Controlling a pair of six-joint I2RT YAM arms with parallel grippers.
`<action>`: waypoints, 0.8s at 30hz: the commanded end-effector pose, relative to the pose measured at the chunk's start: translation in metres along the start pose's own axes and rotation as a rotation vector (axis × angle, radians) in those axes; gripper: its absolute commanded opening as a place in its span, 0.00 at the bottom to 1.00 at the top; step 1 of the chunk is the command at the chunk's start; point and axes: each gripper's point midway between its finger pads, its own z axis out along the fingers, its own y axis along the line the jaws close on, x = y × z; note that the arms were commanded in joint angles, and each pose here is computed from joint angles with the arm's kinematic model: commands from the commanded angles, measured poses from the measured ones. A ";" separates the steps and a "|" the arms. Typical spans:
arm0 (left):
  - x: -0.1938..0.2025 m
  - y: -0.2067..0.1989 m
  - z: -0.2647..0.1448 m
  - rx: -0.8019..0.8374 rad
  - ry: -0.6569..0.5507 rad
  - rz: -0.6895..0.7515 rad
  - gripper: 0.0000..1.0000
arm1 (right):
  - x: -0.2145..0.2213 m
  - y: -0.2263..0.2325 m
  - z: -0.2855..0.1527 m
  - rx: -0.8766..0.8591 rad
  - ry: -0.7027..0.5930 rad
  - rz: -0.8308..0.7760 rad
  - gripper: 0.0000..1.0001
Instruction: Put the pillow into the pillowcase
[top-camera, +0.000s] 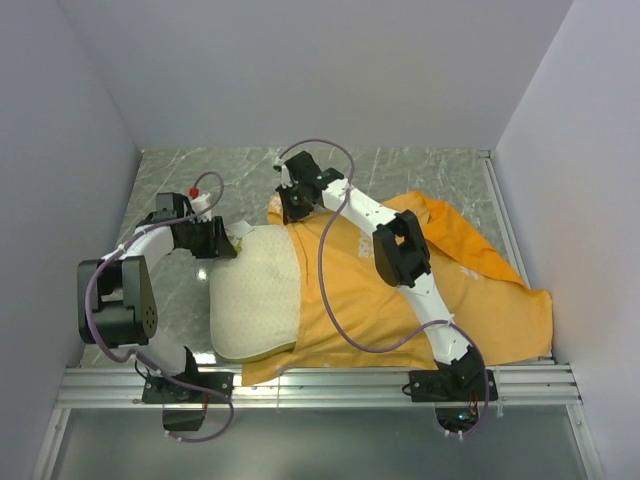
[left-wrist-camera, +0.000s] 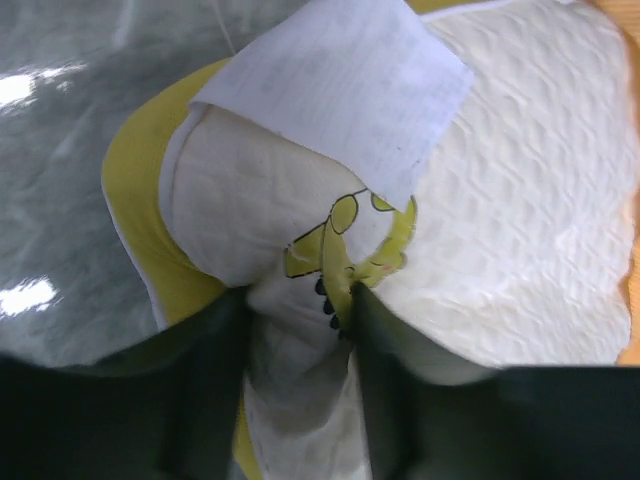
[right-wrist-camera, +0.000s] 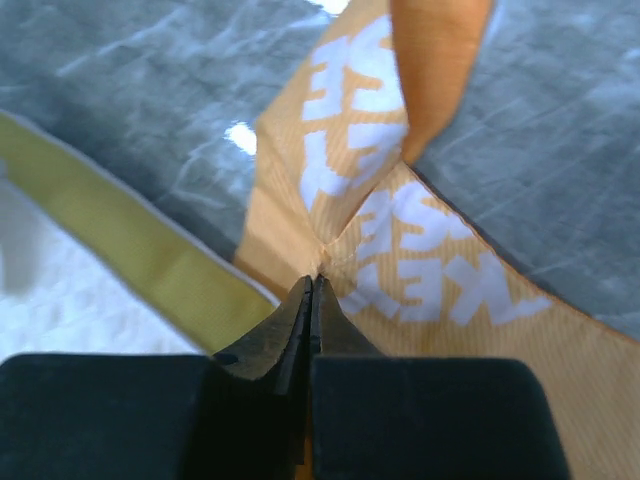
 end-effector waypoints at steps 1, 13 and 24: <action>-0.013 -0.031 0.005 0.210 -0.040 0.095 0.42 | -0.056 0.071 -0.064 -0.191 -0.164 -0.054 0.00; -0.023 -0.163 -0.037 0.765 -0.095 0.238 0.00 | -0.090 0.197 -0.173 -0.330 -0.392 -0.144 0.00; -0.006 -0.177 -0.061 0.888 -0.070 0.165 0.00 | -0.120 0.188 -0.182 -0.210 -0.520 -0.029 0.00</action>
